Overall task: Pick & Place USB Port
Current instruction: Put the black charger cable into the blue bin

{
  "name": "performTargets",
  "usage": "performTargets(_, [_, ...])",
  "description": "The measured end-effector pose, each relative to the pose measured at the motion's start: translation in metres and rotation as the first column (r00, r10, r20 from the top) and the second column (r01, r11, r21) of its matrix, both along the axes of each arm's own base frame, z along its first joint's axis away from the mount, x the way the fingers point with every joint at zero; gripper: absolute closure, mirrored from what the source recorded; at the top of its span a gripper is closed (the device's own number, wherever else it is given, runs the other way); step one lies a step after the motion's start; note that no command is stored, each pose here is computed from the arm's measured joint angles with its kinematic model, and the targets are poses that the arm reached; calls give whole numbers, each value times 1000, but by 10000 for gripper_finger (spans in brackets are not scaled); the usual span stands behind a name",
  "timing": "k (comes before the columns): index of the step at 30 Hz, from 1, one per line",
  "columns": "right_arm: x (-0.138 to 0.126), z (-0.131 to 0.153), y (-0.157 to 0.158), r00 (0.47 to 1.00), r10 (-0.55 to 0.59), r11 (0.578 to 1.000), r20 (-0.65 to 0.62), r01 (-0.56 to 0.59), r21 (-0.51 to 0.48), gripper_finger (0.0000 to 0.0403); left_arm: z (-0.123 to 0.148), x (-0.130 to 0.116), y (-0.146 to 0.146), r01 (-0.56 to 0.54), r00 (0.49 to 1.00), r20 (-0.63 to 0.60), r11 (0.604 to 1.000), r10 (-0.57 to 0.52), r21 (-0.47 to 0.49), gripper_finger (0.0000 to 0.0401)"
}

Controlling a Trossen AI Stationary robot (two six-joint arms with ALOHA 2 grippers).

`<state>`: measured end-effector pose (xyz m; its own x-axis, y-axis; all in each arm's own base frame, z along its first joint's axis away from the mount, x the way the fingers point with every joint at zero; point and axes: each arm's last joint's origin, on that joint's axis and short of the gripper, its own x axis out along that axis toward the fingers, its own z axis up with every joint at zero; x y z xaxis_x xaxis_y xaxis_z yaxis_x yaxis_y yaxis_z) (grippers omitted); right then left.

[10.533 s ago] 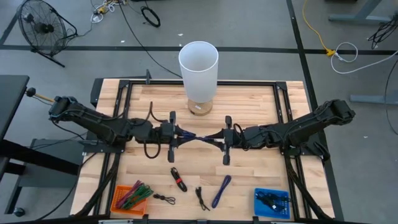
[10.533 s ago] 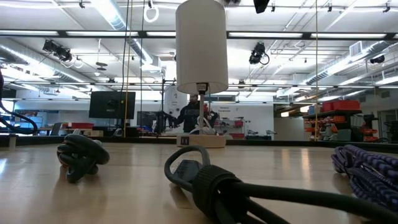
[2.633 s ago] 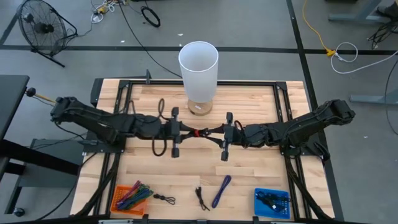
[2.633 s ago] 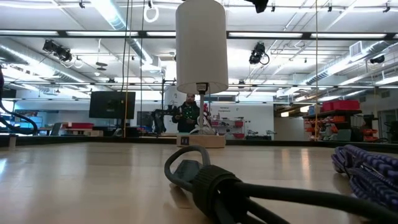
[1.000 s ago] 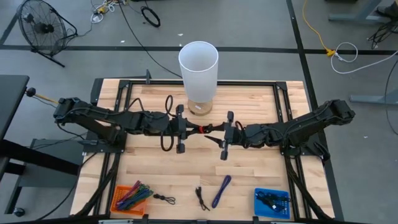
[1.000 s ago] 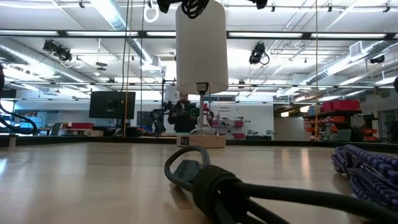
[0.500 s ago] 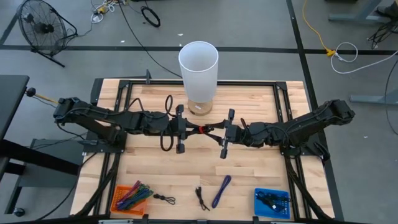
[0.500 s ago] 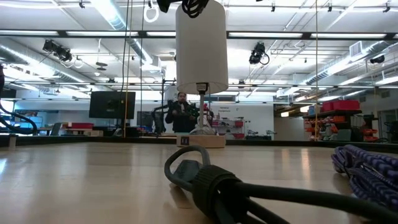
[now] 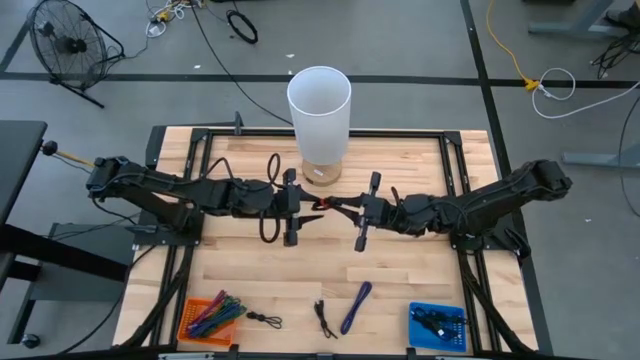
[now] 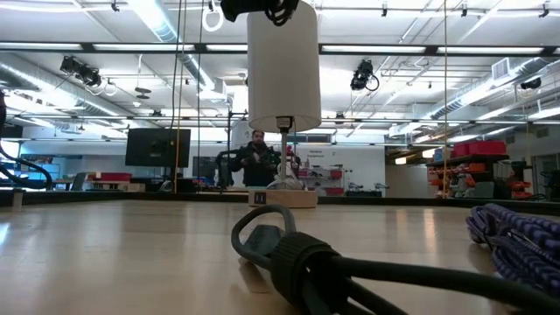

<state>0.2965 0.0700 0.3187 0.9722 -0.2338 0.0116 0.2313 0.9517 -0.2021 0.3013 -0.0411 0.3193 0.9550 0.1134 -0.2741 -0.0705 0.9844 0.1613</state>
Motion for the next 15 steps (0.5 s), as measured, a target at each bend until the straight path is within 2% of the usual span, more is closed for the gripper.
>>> performTargets(3, [-7, 3, -1, 999, 19, 999, -27, -19, 33, 378, 0, 0, 0, 4, 1000, -1, 1000, -4, 1, 202])
performTargets(6, [-24, 5, -4, 993, 25, 996, -116, -15, 85, 378, 3, -2, 0, 5, 1000, 13, 1000, -5, 2, 200])
performTargets(9, [-49, 8, -7, 980, 29, 981, -199, 11, 194, 378, 6, -6, 1, 0, 1000, 19, 1000, 0, 5, 200])
performTargets(11, [-66, 10, -6, 963, 119, 949, -240, -39, 313, 378, 9, -7, 1, -5, 999, 34, 1000, 5, 4, 203])
performTargets(13, [-82, 11, -1, 928, 249, 891, -276, -108, 442, 378, 9, -8, 1, -5, 1000, 30, 1000, 5, 5, 206])
performTargets(15, [-98, 8, 3, 877, 345, 825, -335, -113, 554, 378, 12, -10, 2, -6, 999, 45, 1000, 6, 3, 208])
